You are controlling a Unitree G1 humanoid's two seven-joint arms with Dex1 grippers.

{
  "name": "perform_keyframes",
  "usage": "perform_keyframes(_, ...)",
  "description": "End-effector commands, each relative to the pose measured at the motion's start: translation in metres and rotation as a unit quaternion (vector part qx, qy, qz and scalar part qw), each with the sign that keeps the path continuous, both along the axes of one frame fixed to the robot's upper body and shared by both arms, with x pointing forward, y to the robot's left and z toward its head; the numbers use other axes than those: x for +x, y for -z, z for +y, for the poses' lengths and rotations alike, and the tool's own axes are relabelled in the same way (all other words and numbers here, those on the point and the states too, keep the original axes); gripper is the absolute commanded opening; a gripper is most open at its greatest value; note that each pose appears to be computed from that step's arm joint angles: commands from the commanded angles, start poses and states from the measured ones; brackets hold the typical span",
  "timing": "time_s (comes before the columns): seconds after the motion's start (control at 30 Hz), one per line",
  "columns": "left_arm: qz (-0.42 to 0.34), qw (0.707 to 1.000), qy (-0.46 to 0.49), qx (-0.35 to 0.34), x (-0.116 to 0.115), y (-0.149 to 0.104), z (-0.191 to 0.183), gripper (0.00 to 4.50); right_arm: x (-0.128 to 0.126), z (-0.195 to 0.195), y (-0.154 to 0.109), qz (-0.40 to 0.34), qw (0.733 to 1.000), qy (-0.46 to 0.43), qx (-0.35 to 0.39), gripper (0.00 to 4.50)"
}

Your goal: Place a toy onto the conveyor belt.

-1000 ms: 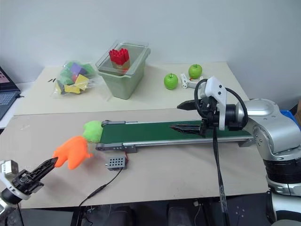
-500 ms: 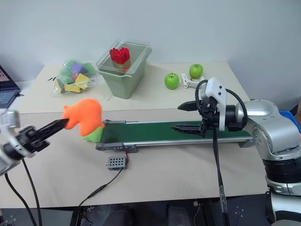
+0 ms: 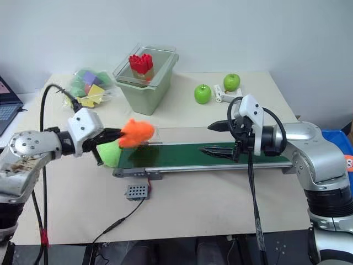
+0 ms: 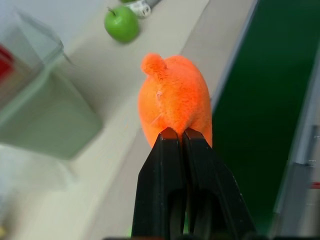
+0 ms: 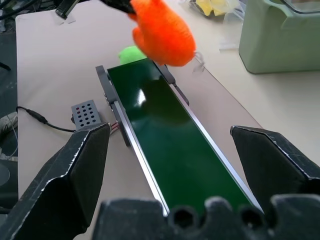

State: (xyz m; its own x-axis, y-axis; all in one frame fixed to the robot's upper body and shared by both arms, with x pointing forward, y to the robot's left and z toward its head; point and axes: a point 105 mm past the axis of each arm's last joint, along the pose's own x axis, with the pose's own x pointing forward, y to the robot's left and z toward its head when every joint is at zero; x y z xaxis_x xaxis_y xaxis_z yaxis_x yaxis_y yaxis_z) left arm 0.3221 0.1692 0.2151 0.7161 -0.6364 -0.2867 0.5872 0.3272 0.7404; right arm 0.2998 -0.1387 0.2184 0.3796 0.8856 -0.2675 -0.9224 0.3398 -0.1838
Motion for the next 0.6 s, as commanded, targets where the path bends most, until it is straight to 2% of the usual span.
perform_keyframes(0.03,-0.125,0.985,0.030,0.117,0.002,-0.014,0.000,0.04,-0.003,-0.003,-0.012,-0.032,0.999,0.000,0.003,4.50)
perform_keyframes(0.1,-0.169,0.973,0.050,0.148,0.001,-0.012,0.000,0.04,-0.002,-0.004,-0.013,-0.031,1.000,0.000,0.002,4.50)
perform_keyframes(0.17,-0.225,0.950,0.083,0.201,-0.002,-0.007,0.001,0.04,-0.002,-0.005,-0.013,-0.030,1.000,0.000,0.001,4.50)
perform_keyframes(0.3,-0.283,0.916,0.143,0.248,-0.019,0.009,0.003,0.04,-0.002,-0.009,-0.012,-0.032,0.999,0.001,-0.004,4.50)
perform_keyframes(0.47,-0.317,0.895,0.160,0.269,-0.027,0.024,0.011,0.04,0.000,-0.010,-0.011,-0.035,0.999,0.008,0.003,4.50)
perform_keyframes(0.5,-0.326,0.884,0.171,0.289,-0.030,0.032,0.012,0.04,-0.001,-0.009,-0.009,-0.035,0.999,0.009,0.005,4.50)
perform_keyframes(0.6,-0.329,0.880,0.165,0.299,-0.032,0.048,0.023,0.04,-0.002,-0.007,-0.006,-0.034,0.999,0.011,0.012,4.50)
